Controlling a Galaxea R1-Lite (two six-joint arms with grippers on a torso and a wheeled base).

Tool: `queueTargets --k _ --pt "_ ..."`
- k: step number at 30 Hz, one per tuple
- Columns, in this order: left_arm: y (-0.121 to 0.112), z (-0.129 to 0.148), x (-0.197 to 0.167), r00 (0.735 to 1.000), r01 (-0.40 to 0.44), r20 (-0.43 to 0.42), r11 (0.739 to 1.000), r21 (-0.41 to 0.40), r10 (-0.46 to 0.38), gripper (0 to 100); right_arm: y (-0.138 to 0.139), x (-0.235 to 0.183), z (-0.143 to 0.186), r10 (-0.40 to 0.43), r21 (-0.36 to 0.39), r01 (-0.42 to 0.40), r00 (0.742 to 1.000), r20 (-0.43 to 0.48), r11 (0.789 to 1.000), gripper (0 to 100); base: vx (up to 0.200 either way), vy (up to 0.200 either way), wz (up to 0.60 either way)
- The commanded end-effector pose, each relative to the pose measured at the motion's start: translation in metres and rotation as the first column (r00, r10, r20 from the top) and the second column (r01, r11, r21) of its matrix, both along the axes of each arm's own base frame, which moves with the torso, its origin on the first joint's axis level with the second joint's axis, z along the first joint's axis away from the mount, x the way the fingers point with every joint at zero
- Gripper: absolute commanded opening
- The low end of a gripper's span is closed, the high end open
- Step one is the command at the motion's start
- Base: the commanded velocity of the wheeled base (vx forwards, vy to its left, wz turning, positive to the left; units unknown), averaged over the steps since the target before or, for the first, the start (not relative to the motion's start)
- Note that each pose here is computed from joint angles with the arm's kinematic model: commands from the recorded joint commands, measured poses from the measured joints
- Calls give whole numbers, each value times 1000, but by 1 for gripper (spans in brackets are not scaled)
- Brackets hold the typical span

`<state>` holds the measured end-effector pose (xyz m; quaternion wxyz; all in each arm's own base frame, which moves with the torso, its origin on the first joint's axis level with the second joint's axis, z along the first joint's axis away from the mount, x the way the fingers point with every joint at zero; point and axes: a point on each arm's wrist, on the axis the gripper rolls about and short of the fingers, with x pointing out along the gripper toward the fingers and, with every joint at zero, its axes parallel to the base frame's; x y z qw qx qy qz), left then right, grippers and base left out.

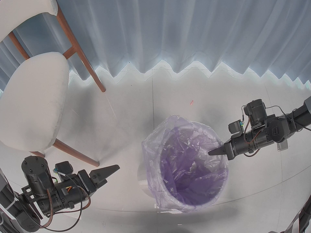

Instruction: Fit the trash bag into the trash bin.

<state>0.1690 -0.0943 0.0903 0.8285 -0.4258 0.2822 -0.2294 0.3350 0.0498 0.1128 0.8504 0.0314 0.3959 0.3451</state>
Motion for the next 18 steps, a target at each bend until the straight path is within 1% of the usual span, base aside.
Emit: queueTargets --k 1,6,8,11,13,18 --pt "-14 -7 -3 995 79 -58 997 -17 -80 100 3 0 -4 13 -2 -13 1000 -8 1000 0 0 0 0" --pt "-24 -21 9 991 88 -106 996 7 -86 100 4 -2 -2 18 -1 -18 1000 -2 1000 0 0 0 0" --pt "-27 -22 12 990 93 -107 996 5 -92 100 6 -2 -2 22 -1 -22 1000 -1 1000 0 0 0 0" --pt "-39 -27 18 985 118 -126 993 -5 -118 100 6 -3 1 24 0 -24 1000 6 1000 0 0 0 0" --pt "-44 -31 22 983 121 -136 993 -4 -120 100 6 -4 4 24 1 -24 1000 14 1000 0 0 0 0" --pt "-52 -38 33 985 123 -117 992 -12 -124 100 7 -6 6 24 1 -24 1000 19 1000 0 0 0 0"
